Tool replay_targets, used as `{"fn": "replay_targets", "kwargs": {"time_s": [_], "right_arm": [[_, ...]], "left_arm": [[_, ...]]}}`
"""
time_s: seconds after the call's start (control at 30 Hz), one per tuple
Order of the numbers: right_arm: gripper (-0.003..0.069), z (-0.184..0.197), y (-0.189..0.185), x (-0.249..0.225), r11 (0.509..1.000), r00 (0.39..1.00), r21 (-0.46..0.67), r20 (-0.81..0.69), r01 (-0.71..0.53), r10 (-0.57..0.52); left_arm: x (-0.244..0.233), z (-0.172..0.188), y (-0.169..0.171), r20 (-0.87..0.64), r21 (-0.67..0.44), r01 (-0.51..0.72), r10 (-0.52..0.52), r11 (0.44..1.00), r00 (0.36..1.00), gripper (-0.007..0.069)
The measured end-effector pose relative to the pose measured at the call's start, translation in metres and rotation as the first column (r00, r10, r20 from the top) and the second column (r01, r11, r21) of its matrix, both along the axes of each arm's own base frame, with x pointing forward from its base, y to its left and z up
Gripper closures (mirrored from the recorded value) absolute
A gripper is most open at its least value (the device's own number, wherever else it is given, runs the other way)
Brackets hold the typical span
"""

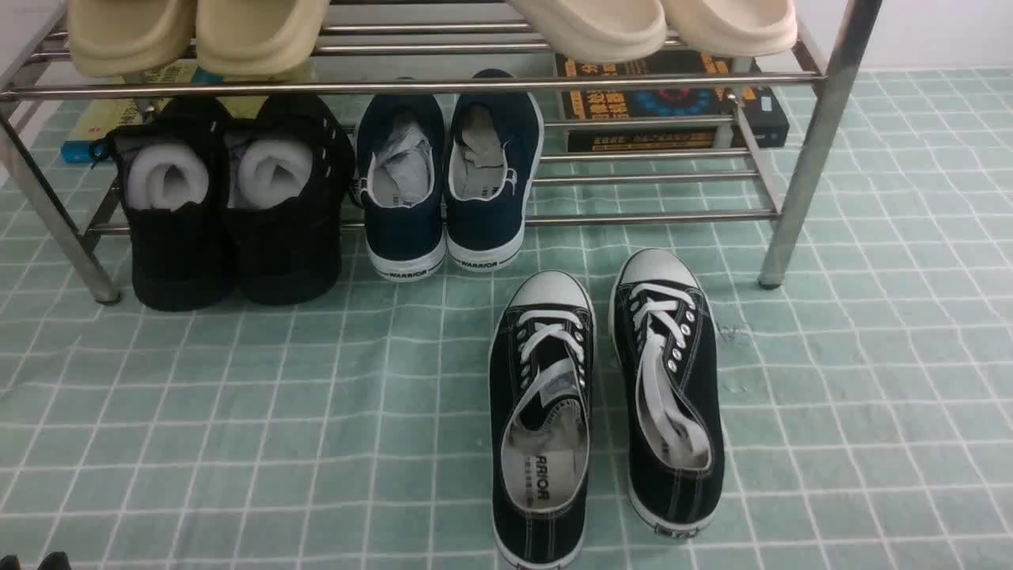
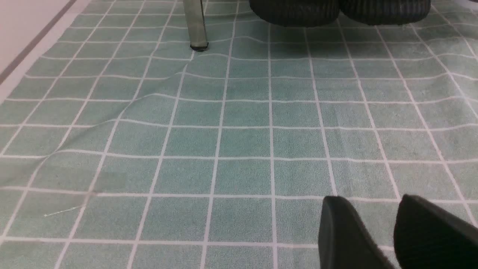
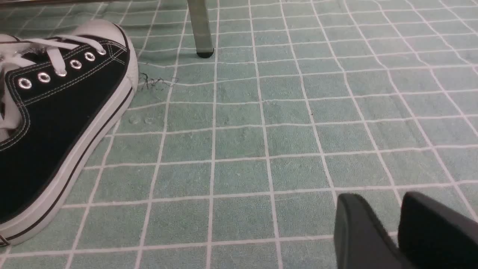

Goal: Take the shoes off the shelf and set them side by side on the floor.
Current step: 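Grasp the leftmost shoe on the bottom shelf of the shoe rack with the left gripper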

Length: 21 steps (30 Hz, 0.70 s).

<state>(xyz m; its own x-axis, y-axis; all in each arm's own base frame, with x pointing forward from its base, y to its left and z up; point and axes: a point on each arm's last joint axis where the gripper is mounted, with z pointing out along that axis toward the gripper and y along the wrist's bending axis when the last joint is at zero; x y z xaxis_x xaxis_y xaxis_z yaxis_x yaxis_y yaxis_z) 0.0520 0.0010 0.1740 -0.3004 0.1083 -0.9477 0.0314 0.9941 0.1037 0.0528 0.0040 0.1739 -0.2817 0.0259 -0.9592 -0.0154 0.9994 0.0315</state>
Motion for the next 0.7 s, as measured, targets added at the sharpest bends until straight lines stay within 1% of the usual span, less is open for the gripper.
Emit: {"fn": "replay_targets", "kwargs": {"time_s": [0.2,0.23,0.27,0.3,0.37,0.4,0.43,0.47,0.5,0.53,0.57,0.6,0.63,0.67,0.7], "right_arm": [[0.0454,0.0,0.0,0.0,1.0,1.0,0.0,0.0,0.0,0.0],[0.0454,0.0,0.0,0.0,1.0,1.0,0.0,0.0,0.0,0.0],[0.0452,0.0,0.0,0.0,1.0,1.0,0.0,0.0,0.0,0.0],[0.0452,0.0,0.0,0.0,1.0,1.0,0.0,0.0,0.0,0.0],[0.0451,0.0,0.0,0.0,1.0,1.0,0.0,0.0,0.0,0.0],[0.0449,0.0,0.0,0.0,1.0,1.0,0.0,0.0,0.0,0.0],[0.0449,0.0,0.0,0.0,1.0,1.0,0.0,0.0,0.0,0.0],[0.0446,0.0,0.0,0.0,1.0,1.0,0.0,0.0,0.0,0.0],[0.0445,0.0,0.0,0.0,1.0,1.0,0.0,0.0,0.0,0.0],[0.0445,0.0,0.0,0.0,1.0,1.0,0.0,0.0,0.0,0.0],[0.0442,0.0,0.0,0.0,1.0,1.0,0.0,0.0,0.0,0.0],[0.0442,0.0,0.0,0.0,1.0,1.0,0.0,0.0,0.0,0.0],[0.0442,0.0,0.0,0.0,1.0,1.0,0.0,0.0,0.0,0.0],[0.0441,0.0,0.0,0.0,1.0,1.0,0.0,0.0,0.0,0.0],[0.044,0.0,0.0,0.0,1.0,1.0,0.0,0.0,0.0,0.0]], "left_arm": [[0.0,0.0,0.0,0.0,-0.001,0.0,0.0,1.0,1.0,0.0384],[0.0,0.0,-0.001,0.001,-0.031,-0.003,0.003,1.0,1.0,0.0384],[0.0,0.0,-0.001,0.001,-0.083,-0.007,0.008,0.997,1.0,0.0384],[0.0,0.0,-0.003,0.003,-0.173,-0.014,0.015,0.985,1.0,0.0384],[0.0,0.0,-0.005,0.001,-0.264,-0.022,0.023,0.964,1.0,0.0384],[0.0,0.001,-0.008,-0.011,-0.451,-0.042,0.041,0.892,0.999,0.0384],[0.0,0.001,-0.009,-0.011,-0.461,-0.041,0.04,0.886,0.999,0.0384],[0.0,0.001,-0.012,-0.034,-0.621,-0.063,0.054,0.782,0.998,0.0384],[0.0,0.001,-0.013,-0.045,-0.68,-0.073,0.058,0.729,0.997,0.0384],[0.0,0.001,-0.014,-0.05,-0.707,-0.078,0.06,0.703,0.997,0.0384],[0.0,0.001,-0.016,-0.073,-0.792,-0.097,0.065,0.603,0.995,0.0384],[0.0,0.002,-0.016,-0.078,-0.808,-0.102,0.065,0.58,0.995,0.0384],[-0.001,0.002,-0.017,-0.098,-0.864,-0.118,0.067,0.49,0.993,0.0384],[-0.001,0.002,-0.018,-0.1,-0.868,-0.12,0.067,0.482,0.993,0.0384],[0.0,0.002,-0.018,-0.107,-0.887,-0.126,0.07,0.445,0.992,0.0384]]}}
